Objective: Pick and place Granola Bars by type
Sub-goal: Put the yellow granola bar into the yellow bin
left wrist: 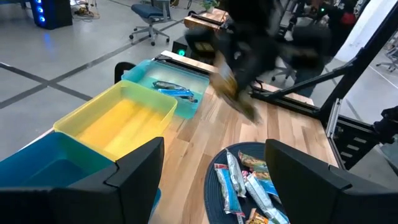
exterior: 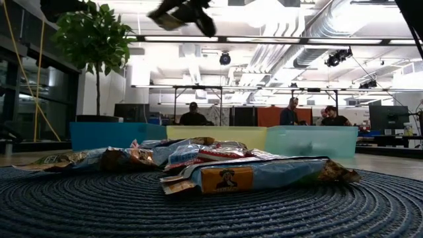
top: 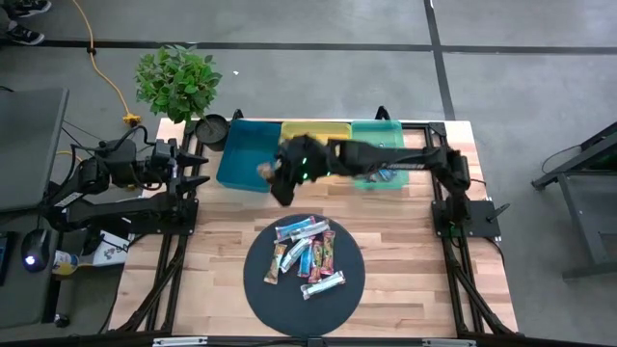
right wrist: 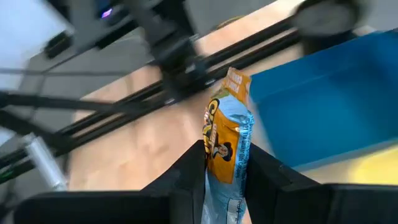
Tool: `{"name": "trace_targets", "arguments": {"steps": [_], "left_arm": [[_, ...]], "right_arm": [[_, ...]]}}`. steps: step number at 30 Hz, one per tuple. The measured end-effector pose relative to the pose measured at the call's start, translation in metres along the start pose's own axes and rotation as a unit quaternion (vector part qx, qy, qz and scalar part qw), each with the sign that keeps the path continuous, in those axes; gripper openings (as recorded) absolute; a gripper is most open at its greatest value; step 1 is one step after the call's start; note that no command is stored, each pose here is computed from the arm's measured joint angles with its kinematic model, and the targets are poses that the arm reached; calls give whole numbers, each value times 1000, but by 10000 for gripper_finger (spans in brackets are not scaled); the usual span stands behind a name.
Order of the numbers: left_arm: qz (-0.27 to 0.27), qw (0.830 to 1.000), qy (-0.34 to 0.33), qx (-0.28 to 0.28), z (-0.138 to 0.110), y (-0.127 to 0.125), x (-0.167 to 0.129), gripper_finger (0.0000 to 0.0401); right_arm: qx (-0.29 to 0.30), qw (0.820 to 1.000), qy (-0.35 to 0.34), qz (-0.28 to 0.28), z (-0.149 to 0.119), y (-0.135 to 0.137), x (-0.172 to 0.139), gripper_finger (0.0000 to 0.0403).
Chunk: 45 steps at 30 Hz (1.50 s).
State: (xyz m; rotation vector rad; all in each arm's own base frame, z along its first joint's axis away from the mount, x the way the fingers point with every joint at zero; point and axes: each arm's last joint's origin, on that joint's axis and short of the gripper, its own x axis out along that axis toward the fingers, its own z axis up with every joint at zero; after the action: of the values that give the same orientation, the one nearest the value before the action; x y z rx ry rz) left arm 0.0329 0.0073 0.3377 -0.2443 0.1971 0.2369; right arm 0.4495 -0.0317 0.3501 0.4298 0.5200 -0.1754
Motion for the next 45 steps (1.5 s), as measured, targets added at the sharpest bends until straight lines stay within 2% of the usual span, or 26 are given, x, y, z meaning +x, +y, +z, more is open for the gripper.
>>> {"name": "trace_targets", "arguments": {"steps": [5, 9, 12, 18, 23, 31, 45], "left_arm": [[0, 1000, 0, 0, 0, 0, 0, 273], [0, 1000, 0, 0, 0, 0, 0, 273], [0, 1000, 0, 0, 0, 0, 0, 273], [0, 1000, 0, 0, 0, 0, 0, 273], [0, 1000, 0, 0, 0, 0, 0, 273], [0, 1000, 0, 0, 0, 0, 0, 273], [0, 1000, 0, 0, 0, 0, 0, 273]], "right_arm": [[-1, 999, -10, -48, 16, -27, -20, 75], [7, 997, -4, -74, 21, -47, -24, 75], [8, 993, -3, -114, 23, -61, -26, 75], [28, 975, 3, -220, 28, -99, -34, 75], [73, 954, 12, -291, 29, -131, -44, 75], [121, 936, 40, -328, 27, -173, -45, 75], [163, 937, 109, -290, 1, -213, 4, 75]]}}
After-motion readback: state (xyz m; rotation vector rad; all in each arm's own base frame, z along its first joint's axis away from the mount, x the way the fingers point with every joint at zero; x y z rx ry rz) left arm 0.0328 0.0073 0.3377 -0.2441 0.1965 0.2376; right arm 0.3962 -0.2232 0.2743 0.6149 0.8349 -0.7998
